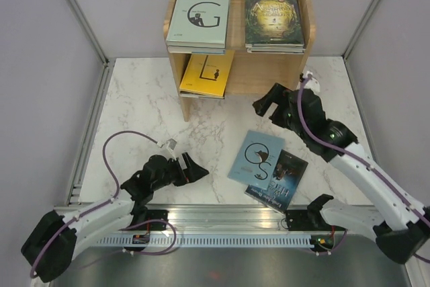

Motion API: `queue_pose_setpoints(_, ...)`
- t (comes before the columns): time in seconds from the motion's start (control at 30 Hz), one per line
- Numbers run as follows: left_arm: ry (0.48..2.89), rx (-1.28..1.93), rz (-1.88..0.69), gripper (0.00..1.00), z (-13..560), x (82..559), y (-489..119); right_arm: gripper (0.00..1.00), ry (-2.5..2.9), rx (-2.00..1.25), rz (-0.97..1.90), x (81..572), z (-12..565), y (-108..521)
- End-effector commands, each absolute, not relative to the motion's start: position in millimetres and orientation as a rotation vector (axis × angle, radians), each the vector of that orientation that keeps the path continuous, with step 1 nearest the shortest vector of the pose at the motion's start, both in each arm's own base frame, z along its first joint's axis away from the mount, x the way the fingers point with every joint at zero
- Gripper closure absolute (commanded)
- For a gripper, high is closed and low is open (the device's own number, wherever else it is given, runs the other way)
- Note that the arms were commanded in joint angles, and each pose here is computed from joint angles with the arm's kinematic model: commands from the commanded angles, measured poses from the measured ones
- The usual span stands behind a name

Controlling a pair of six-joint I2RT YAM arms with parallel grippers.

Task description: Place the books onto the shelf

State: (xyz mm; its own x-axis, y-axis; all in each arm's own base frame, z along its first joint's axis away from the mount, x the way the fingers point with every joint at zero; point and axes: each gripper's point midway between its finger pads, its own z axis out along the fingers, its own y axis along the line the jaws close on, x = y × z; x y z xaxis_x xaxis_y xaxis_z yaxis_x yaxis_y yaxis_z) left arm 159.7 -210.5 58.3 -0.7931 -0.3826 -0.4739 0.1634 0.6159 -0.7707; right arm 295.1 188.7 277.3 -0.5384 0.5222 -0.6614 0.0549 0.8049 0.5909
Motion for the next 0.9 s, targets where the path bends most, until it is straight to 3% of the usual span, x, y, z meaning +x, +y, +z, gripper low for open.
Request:
queue_pose_setpoints(0.0, 2.095, -0.006, -1.217, 0.0, 98.4, 179.7, -238.2, 0.02, 2.179, 0.442, 0.464, 258.8, 221.8, 147.7)
queue_pose_setpoints(0.1, 2.09, 0.036, -1.236, 0.0, 103.7, 193.3, -255.2, 0.02, 2.281, 0.479, 0.397, 230.3, 162.1, 129.9)
queue_pose_setpoints(0.3, 2.09, 0.103, -1.308, 0.0, 99.4, 212.1, -286.7, 0.02, 2.366, 0.553, 0.366, 207.7, 105.9, 118.1)
queue_pose_setpoints(0.63, 2.066, 0.16, -1.465, 0.02, 86.6, 223.2, -320.9, 0.02, 2.444, 0.565, 0.469, 210.5, 56.0, 142.5)
queue_pose_setpoints(0.87, 2.072, 0.182, -1.493, 0.03, 83.9, 220.9, -325.2, 0.09, 2.41, 0.639, 0.76, 212.9, 33.2, 178.6)
